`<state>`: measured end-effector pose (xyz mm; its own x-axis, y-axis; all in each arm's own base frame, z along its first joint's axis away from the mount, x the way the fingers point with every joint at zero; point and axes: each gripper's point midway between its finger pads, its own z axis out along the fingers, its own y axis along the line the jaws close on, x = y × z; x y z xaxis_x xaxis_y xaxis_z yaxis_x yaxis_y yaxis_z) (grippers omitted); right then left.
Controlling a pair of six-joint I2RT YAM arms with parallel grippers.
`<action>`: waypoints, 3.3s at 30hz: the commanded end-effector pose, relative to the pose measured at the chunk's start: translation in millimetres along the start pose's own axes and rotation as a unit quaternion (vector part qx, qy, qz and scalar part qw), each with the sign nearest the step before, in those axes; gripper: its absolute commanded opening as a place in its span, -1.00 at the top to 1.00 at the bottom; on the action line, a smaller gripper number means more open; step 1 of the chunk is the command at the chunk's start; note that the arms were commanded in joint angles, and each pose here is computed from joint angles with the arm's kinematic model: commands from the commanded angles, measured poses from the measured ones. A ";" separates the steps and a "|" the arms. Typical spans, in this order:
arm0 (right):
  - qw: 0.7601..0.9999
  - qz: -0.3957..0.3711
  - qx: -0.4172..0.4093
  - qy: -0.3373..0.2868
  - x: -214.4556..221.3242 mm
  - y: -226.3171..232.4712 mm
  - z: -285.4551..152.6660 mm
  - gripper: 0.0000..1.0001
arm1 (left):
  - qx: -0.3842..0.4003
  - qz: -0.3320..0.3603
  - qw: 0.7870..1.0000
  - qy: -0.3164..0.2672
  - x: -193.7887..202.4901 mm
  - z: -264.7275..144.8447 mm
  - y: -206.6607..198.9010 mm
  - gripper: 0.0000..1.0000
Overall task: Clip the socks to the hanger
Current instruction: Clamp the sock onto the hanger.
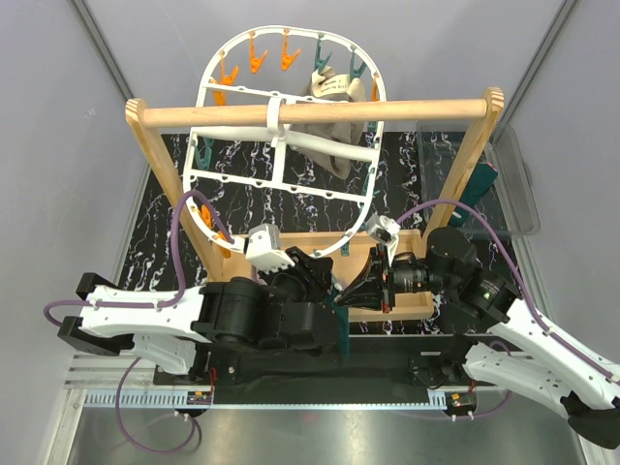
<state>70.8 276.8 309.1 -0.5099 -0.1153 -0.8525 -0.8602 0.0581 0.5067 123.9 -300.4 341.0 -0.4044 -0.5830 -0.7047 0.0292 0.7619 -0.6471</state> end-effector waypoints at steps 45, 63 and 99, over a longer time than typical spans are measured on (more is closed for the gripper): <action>0.999 -0.020 0.045 -0.023 -15.4 -2.9 -6.8 1.00 | 0.010 -0.037 0.999 -0.007 -14.3 -3.2 -5.6 1.00; 0.998 -0.012 0.068 -0.012 -10.4 -12.7 -6.4 1.00 | 0.011 -0.036 0.999 -0.006 -13.4 -3.5 -6.0 1.00; 0.997 -0.054 0.035 -0.053 -50.6 10.8 -6.5 1.00 | 0.013 -0.031 0.999 -0.001 -10.6 -3.5 -7.5 1.00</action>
<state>85.6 276.6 319.4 -0.5031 -0.1095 -0.8573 -0.8604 0.1567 0.4849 123.7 -301.0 343.1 -0.4062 -0.5875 -0.6999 0.0318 0.7564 -0.6533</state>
